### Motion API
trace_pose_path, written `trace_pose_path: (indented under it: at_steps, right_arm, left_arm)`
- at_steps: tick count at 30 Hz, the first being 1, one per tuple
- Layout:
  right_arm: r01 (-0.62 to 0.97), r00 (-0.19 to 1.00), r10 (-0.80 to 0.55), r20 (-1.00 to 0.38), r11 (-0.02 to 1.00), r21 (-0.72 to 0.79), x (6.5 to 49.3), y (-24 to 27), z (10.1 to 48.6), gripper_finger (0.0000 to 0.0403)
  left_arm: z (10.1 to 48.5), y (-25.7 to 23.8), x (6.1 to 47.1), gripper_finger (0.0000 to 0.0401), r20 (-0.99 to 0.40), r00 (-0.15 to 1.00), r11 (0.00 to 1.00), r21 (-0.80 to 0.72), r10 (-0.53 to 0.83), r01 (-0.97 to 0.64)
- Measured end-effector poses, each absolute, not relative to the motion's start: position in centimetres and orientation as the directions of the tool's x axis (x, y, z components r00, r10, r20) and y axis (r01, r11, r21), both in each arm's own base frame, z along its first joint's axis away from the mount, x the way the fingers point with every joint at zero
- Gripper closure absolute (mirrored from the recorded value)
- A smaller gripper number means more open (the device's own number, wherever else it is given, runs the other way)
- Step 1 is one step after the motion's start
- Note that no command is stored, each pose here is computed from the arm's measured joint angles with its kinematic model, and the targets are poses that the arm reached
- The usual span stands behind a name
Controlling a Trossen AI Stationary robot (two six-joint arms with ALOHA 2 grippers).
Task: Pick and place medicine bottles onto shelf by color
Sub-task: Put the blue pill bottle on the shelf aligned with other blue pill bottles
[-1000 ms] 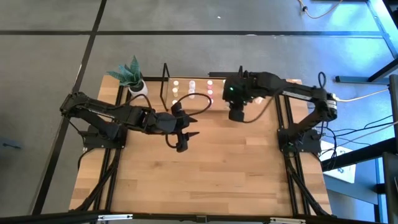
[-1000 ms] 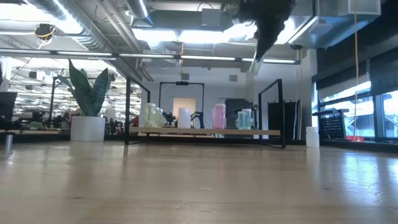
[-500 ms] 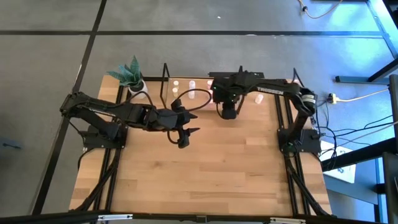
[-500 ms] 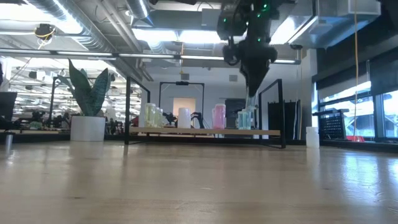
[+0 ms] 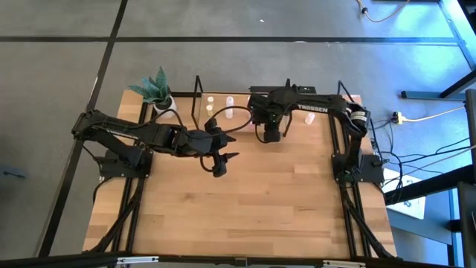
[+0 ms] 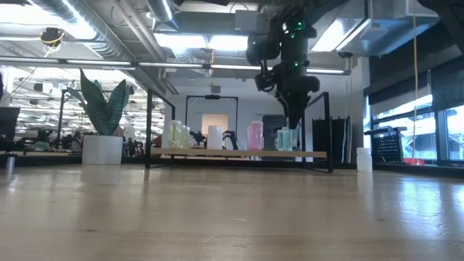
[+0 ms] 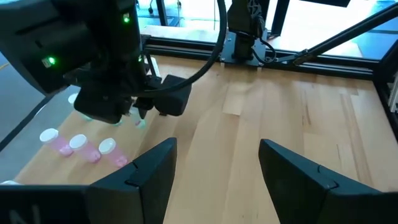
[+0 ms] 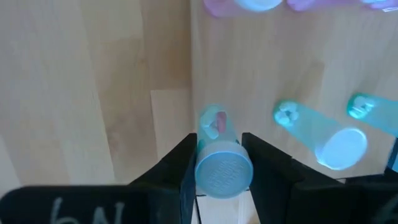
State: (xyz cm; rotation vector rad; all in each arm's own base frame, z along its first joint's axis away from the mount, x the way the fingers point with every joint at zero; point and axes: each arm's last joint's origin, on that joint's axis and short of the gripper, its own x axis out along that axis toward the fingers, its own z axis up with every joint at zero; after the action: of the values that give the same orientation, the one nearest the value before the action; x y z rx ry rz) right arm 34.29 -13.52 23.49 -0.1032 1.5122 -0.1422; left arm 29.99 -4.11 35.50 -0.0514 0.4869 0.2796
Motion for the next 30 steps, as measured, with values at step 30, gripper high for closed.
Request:
trace_pose_path:
  at_steps: [30]
  right_arm:
    - [0.032,0.053,-0.132,-0.990,0.991,-0.130,34.9,-13.7,22.4,0.0284]
  left_arm:
    - [35.6,-3.6,29.8,0.0180,-0.420,0.796,0.892,0.081,0.435,-0.445]
